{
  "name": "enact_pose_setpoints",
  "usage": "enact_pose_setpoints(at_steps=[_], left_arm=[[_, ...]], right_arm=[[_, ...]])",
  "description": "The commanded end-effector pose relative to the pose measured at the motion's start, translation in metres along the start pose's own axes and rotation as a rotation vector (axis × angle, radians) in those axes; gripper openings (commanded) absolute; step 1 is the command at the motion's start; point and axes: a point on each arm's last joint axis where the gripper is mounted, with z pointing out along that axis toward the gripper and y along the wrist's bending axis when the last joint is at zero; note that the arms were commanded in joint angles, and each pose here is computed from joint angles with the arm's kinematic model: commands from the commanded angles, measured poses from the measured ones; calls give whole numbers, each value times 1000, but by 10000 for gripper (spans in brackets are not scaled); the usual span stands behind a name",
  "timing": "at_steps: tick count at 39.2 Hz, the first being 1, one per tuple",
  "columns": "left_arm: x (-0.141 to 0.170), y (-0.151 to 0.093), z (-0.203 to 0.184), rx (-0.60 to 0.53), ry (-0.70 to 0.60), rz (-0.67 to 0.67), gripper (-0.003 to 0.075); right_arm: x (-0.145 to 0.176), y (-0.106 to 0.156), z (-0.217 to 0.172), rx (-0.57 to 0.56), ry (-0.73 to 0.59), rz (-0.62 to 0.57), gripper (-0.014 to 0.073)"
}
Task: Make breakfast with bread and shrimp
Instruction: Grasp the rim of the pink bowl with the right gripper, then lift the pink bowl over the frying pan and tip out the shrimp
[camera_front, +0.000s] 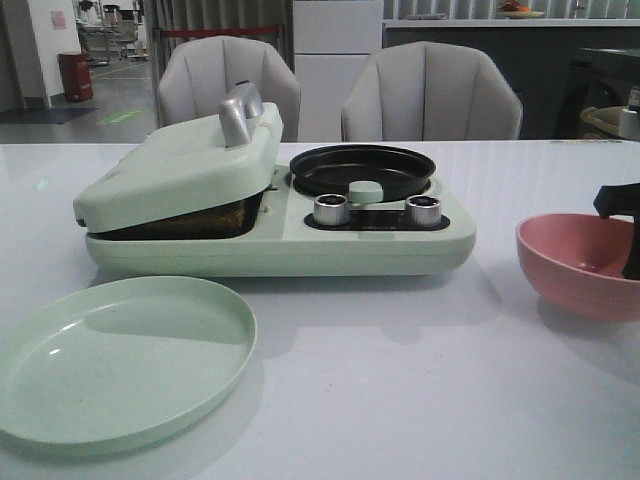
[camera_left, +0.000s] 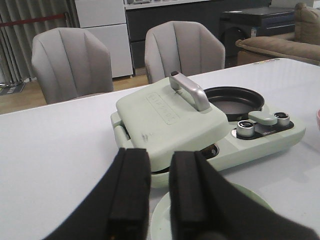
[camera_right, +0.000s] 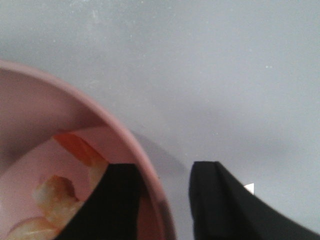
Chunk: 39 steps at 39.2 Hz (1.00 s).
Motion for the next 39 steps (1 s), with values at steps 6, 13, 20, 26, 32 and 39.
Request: enact_pose_setpoints(at_steps=[6, 13, 20, 26, 32, 39], left_arm=[[-16, 1, -2, -4, -99, -13, 226], [-16, 1, -2, -4, -99, -13, 226], [-16, 1, -2, -4, -99, -13, 226], [-16, 1, -2, -4, -99, -13, 226], [-16, 1, -2, -4, -99, -13, 226], [-16, 1, -2, -4, -99, -15, 226]], right_arm=[[-21, 3, -22, -12, -132, 5, 152], [-38, 8, -40, -41, -190, 25, 151], [-62, 15, -64, -86, -272, 53, 151], [-83, 24, -87, -119, -327, 39, 151], [-101, 49, -108, -159, -426, -27, 151], [-115, 88, -125, -204, -607, -96, 151]])
